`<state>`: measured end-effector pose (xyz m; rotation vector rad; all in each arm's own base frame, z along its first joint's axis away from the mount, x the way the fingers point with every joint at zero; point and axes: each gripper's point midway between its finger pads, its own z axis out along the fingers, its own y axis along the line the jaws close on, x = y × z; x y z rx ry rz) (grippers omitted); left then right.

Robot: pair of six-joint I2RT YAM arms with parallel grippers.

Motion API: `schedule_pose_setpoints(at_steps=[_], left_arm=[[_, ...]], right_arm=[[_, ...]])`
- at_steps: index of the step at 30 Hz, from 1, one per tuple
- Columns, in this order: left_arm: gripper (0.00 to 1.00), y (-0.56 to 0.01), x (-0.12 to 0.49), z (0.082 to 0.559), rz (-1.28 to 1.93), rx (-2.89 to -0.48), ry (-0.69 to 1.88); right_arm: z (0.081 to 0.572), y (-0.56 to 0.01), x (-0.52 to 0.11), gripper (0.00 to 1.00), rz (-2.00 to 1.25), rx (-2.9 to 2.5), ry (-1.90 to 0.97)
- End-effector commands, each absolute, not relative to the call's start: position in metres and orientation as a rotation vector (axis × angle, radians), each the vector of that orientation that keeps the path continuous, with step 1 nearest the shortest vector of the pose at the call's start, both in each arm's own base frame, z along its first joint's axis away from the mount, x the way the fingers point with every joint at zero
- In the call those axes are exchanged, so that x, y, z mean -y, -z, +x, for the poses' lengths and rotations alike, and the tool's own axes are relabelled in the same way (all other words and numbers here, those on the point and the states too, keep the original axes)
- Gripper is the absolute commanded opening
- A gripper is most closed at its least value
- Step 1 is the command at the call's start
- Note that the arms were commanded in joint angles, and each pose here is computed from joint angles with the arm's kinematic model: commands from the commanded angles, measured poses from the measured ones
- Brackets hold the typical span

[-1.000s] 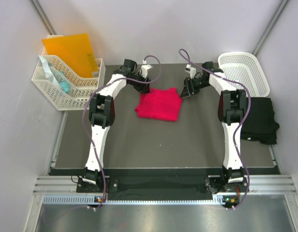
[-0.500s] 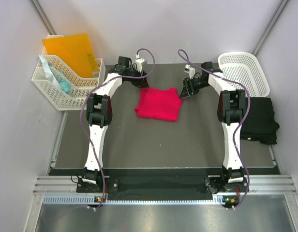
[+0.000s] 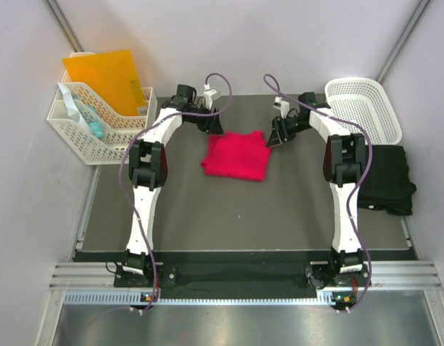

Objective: Fold and stack the t-shirts
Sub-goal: Fold the tshirt

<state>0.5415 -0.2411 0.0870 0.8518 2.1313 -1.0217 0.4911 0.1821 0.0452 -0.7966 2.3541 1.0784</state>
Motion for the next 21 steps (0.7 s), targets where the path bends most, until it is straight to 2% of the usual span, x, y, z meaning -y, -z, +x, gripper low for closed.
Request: schedule_pose_setpoints(at_steps=[1, 21], left_arm=[[0.58, -0.103, 0.242, 0.542, 0.905, -2.072, 1.024], [0.58, -0.068, 0.246, 0.548, 0.903, -2.114, 1.014]], right_arm=[[0.494, -0.054, -0.187, 0.64, -0.847, -2.318, -1.049], [0.497, -0.057, -0.184, 0.64, -0.805, -2.313, -1.078]])
